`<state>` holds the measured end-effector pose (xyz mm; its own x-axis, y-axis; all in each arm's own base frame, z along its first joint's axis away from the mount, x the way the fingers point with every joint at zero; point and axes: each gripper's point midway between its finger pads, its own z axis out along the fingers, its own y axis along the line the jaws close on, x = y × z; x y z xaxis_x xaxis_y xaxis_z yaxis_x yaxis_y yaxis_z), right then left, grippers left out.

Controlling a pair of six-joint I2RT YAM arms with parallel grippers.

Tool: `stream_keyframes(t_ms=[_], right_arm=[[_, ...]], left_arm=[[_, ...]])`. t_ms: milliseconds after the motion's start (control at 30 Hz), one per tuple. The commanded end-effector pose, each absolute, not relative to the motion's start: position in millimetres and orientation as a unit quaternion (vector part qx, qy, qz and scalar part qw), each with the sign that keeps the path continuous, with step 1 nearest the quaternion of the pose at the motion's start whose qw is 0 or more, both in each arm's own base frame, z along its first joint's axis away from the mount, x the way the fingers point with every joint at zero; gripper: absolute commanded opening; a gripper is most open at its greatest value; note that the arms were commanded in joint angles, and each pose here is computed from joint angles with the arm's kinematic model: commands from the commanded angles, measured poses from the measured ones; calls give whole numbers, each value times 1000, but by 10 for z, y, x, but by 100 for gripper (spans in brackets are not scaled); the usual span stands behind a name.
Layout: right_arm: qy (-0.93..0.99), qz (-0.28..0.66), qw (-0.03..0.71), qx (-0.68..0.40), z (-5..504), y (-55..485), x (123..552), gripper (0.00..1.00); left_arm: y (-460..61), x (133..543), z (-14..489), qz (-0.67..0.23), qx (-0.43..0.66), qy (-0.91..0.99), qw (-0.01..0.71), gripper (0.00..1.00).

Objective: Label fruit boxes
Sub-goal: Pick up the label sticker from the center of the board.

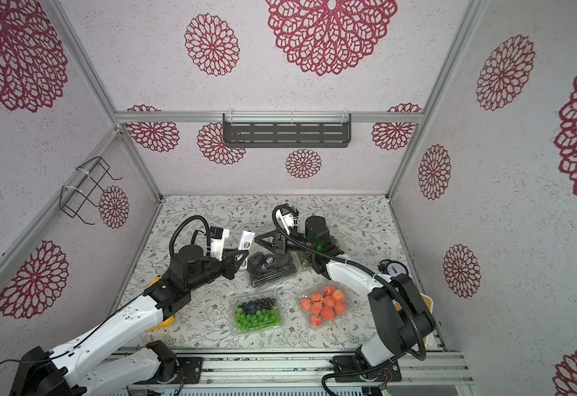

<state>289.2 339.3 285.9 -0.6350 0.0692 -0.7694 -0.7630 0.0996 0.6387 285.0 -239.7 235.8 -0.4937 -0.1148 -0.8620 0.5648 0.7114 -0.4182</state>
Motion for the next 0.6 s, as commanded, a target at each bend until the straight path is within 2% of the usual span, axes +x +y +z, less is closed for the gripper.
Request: stream_keyframes(t_ms=[0,267,467,567], right_arm=[[595,631,385,-315,3239,3338,2677,23],[563,653,382,-332,3391,3369,2583,24],[574,650,369,-334,3338,3426,2613,20],[578,644,382,-324,3328,3343,2650,21]], left_arm=[[-2485,2808,2530,-371,171,763,500,15],[-2551,2728,2583,-395,187,750,496,15],[-2578,2696,2598,-404,196,743,495,14],[-2548,2703,2583,-397,194,745,499,14]])
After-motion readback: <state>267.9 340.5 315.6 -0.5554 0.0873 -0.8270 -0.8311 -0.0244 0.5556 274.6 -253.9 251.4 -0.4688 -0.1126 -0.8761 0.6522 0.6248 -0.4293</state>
